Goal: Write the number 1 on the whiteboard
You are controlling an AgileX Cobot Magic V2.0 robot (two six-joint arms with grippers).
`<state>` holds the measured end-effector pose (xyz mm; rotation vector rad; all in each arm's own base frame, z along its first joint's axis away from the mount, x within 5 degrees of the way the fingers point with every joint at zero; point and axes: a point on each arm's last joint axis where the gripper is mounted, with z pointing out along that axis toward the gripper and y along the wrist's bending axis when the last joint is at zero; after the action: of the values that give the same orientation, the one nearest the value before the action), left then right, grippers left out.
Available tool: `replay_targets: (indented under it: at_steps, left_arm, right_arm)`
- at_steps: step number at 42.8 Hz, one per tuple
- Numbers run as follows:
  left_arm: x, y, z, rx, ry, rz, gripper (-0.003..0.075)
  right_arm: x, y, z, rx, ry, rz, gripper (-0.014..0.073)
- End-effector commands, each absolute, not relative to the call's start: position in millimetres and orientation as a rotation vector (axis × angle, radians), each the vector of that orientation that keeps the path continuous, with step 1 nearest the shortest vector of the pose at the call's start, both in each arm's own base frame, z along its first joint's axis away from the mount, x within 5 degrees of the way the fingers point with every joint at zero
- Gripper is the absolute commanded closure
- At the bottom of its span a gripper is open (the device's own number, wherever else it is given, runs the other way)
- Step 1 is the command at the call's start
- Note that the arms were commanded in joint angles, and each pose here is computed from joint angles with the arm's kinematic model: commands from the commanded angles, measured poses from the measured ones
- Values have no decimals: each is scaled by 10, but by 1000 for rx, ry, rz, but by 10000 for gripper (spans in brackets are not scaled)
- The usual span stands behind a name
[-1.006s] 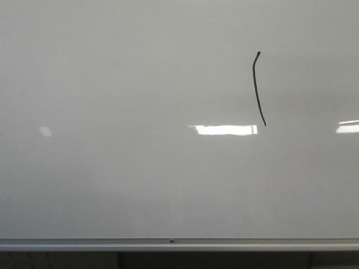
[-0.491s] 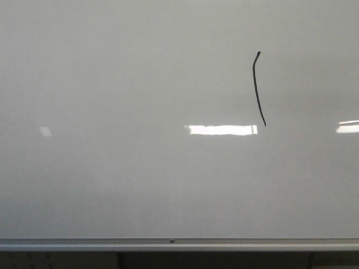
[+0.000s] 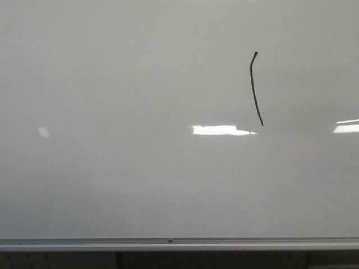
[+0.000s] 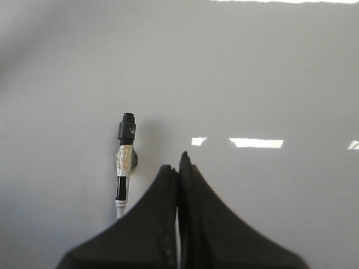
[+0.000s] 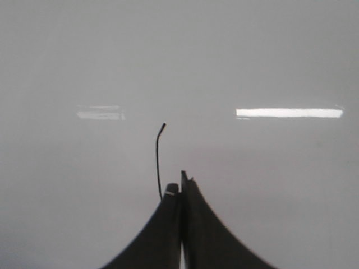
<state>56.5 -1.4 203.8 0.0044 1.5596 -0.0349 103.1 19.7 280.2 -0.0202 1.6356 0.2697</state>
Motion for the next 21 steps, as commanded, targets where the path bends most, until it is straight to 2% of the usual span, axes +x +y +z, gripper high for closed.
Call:
replay_targets:
  at_steps: [1, 6, 12, 21]
  left_arm:
    - [558, -19, 2052, 3, 1479, -51, 741]
    - [558, -19, 2052, 3, 1479, -51, 741]
    - [558, -19, 2052, 3, 1479, -51, 741]
    - [558, -19, 2052, 3, 1479, -51, 741]
  right_arm:
    - [997, 104, 2843, 48, 1557, 209, 656]
    - [912, 26, 2686, 118, 1572, 162, 656]
    - [781, 12, 2396, 57, 1618, 78, 656]
    - [654, 10, 2065, 54, 1603, 74, 656]
